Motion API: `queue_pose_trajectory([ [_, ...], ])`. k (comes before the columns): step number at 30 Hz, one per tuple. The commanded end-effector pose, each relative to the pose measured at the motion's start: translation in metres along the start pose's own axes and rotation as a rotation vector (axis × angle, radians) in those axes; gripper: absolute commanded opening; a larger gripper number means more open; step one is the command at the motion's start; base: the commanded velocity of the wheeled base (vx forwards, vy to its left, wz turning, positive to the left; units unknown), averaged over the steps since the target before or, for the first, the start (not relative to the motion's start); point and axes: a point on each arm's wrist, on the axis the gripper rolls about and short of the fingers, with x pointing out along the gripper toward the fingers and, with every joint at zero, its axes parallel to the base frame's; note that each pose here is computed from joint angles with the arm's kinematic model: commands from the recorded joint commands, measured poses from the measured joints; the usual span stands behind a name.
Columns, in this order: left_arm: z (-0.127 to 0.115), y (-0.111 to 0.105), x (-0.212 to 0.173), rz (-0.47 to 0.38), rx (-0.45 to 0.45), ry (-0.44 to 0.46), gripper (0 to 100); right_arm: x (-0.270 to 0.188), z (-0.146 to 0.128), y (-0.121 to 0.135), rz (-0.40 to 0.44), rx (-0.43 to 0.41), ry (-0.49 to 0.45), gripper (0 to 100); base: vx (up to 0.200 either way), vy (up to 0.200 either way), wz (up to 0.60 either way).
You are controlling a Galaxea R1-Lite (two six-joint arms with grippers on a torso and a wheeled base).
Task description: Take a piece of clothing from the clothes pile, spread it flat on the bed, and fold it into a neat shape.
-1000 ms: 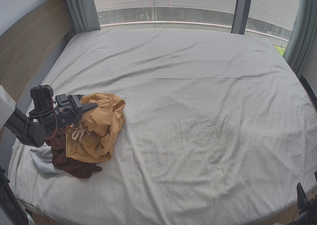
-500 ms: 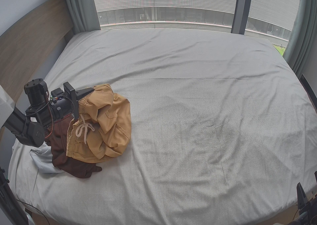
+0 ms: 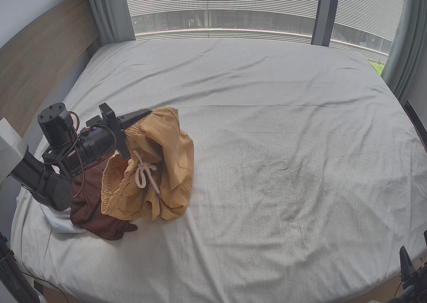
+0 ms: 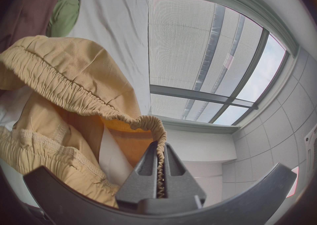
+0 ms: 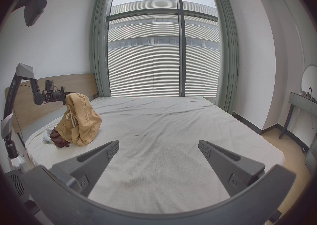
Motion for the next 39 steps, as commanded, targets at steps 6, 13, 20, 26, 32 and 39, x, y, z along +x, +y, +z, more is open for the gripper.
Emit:
queue_pose_trajectory([
  [6,-0.032,-0.032,0.007,-0.127,-0.046,0.093,0,0.0,-0.005,0.0,0.001,0.0,0.003,100,0.0,0.0,0.0],
  [13,-0.047,-0.042,0.009,-0.194,-0.07,0.153,0,0.0,-0.005,0.0,0.001,0.0,0.005,100,0.0,0.0,0.0],
  [20,-0.062,-0.045,0.014,-0.233,-0.063,0.206,0,0.0,-0.005,0.0,0.001,0.0,0.003,100,0.0,0.0,0.0],
  [26,-0.078,-0.047,0.027,-0.255,-0.069,0.236,0,0.0,-0.005,0.0,0.001,0.0,0.003,100,0.0,0.0,0.0],
  [32,-0.085,-0.045,0.037,-0.264,-0.08,0.231,0,0.0,-0.005,0.0,0.001,0.0,0.003,100,0.0,0.0,0.0],
  [39,-0.095,-0.045,0.047,-0.279,-0.088,0.253,0,0.0,-0.005,0.0,0.001,0.0,0.003,100,0.0,0.0,0.0],
])
